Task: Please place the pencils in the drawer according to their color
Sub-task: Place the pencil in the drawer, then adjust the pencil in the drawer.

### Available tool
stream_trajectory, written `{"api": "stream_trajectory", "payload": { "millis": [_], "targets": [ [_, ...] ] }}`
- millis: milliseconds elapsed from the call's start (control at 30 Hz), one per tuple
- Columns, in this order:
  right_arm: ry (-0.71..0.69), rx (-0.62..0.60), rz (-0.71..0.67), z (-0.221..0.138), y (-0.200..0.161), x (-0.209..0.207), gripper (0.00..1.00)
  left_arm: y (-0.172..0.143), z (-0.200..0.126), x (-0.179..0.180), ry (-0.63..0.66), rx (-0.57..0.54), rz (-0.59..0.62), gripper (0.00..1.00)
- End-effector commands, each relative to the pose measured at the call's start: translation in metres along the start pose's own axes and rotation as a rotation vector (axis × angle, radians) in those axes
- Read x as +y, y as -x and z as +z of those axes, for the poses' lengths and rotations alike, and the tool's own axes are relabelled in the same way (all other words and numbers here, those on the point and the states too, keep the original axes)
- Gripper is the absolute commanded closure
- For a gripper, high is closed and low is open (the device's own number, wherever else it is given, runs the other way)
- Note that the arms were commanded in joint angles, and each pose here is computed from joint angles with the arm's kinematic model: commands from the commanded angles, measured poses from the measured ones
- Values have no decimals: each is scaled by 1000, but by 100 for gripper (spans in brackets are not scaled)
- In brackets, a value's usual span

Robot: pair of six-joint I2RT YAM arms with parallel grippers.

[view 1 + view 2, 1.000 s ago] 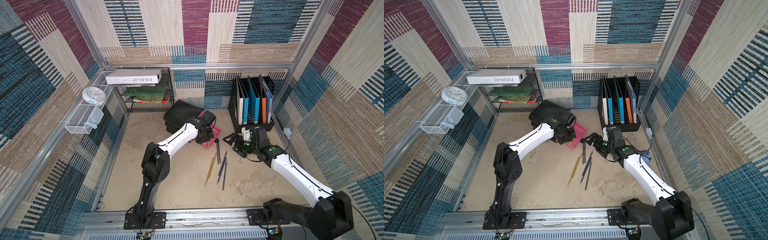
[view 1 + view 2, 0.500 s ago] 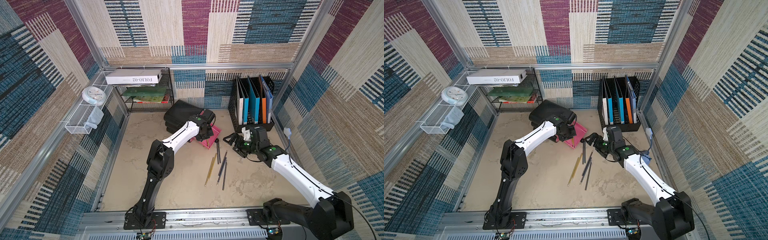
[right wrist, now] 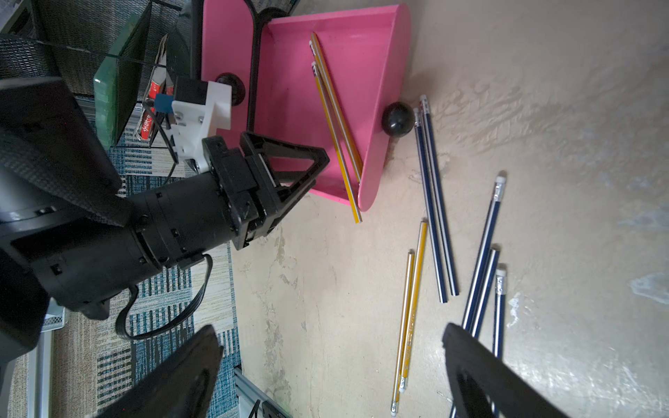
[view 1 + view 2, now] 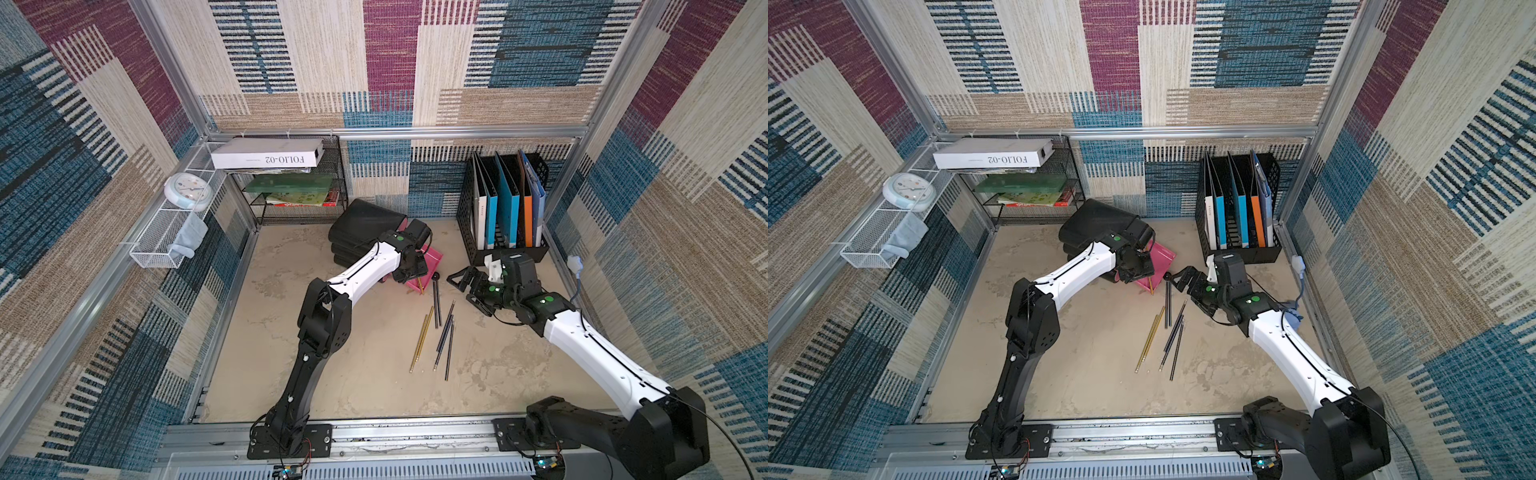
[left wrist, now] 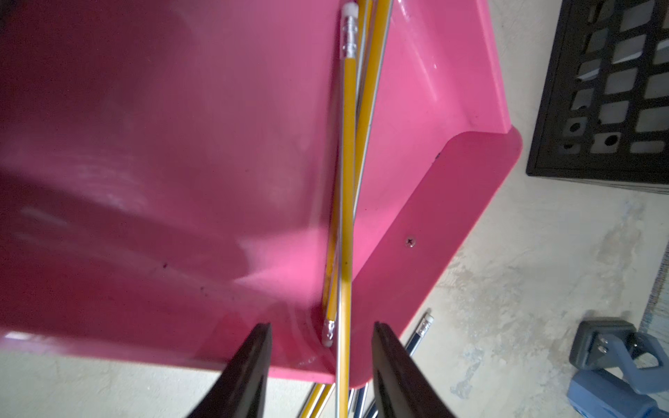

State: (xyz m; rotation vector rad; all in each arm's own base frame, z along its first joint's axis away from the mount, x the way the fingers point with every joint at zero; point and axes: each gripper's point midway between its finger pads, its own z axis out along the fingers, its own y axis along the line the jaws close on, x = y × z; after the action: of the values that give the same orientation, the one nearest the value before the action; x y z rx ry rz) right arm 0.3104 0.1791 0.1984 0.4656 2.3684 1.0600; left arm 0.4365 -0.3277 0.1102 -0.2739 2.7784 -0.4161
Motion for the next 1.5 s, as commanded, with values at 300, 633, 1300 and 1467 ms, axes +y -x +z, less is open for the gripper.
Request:
{"api": "stream_trajectory", "payload": {
  "millis": [300,633,1300,1467],
  "targets": [
    [1,5,-11,0,-3,-3,1,-2,-18,-25,-44,-52,84,49],
    [-39,-5,-41,-4,-2,-9,1,1,0,-24,30,-103,151,53],
    [-57,11,-27,-2,-6,-15,0,6,28,-8,134,-137,177,84],
    [-64,21,-23,0,-9,-20,0,12,28,-11,127,-161,174,100]
  ]
}}
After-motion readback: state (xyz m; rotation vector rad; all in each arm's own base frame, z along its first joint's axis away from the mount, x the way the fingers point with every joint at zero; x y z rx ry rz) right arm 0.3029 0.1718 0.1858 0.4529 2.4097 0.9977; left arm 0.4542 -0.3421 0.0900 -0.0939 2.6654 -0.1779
